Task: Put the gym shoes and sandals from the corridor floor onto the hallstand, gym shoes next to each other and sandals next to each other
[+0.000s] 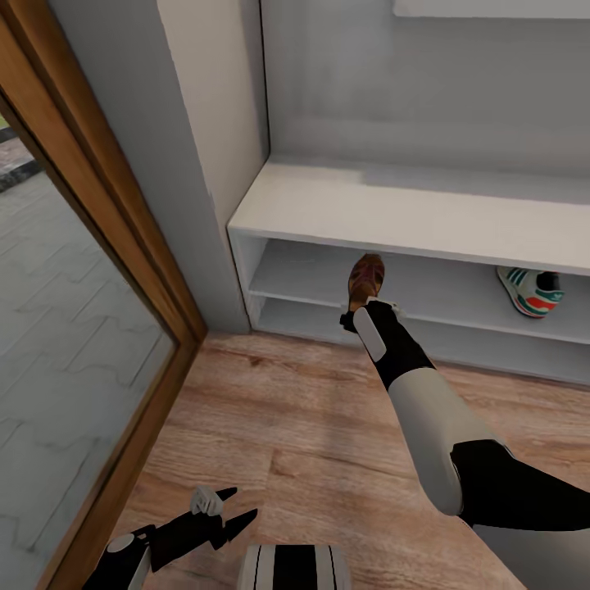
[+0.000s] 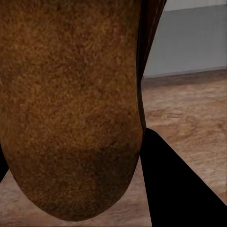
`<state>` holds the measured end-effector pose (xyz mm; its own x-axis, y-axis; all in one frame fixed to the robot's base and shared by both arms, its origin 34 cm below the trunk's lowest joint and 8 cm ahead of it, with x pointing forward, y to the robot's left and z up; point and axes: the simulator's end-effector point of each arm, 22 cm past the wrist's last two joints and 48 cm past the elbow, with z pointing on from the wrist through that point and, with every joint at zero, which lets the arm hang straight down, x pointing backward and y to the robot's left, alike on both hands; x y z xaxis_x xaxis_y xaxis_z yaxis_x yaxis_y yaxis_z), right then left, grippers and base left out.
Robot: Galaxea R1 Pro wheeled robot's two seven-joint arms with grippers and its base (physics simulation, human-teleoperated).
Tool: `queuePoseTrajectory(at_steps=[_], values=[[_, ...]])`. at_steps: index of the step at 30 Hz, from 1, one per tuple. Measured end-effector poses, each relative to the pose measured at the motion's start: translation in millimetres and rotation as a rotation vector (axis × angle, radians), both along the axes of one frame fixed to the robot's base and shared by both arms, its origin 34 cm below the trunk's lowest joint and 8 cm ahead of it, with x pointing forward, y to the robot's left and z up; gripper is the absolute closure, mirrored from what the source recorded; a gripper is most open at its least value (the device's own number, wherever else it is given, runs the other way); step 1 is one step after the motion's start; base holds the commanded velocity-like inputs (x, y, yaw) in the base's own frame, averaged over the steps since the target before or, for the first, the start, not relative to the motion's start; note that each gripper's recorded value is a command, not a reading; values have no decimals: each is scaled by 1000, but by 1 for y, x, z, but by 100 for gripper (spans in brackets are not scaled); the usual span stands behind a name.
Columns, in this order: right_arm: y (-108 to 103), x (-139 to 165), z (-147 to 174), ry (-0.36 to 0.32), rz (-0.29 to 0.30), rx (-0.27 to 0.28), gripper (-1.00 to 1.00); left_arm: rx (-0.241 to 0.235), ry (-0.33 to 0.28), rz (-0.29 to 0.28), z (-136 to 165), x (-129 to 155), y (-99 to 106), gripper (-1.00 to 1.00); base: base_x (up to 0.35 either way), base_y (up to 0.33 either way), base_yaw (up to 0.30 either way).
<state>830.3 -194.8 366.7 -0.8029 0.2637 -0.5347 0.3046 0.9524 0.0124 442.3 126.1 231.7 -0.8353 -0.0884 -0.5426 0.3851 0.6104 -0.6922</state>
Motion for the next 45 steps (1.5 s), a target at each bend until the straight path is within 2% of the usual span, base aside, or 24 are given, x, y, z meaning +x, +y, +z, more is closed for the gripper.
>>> queuePoseTrajectory(at_steps=[11, 20, 35, 45], values=[[0, 0, 0, 0, 0, 0, 100, 0, 0, 0, 0, 0, 0, -100, 63, -11, 0], [0, 0, 0, 0, 0, 0, 100, 0, 0, 0, 0, 0, 0, -100, 218, 0, 0], [0, 0, 0, 0, 0, 0, 100, 0, 0, 0, 0, 0, 0, -100, 25, 0, 0], [0, 0, 0, 0, 0, 0, 100, 0, -1, 0, 0, 0, 0, -100, 143, 0, 0]])
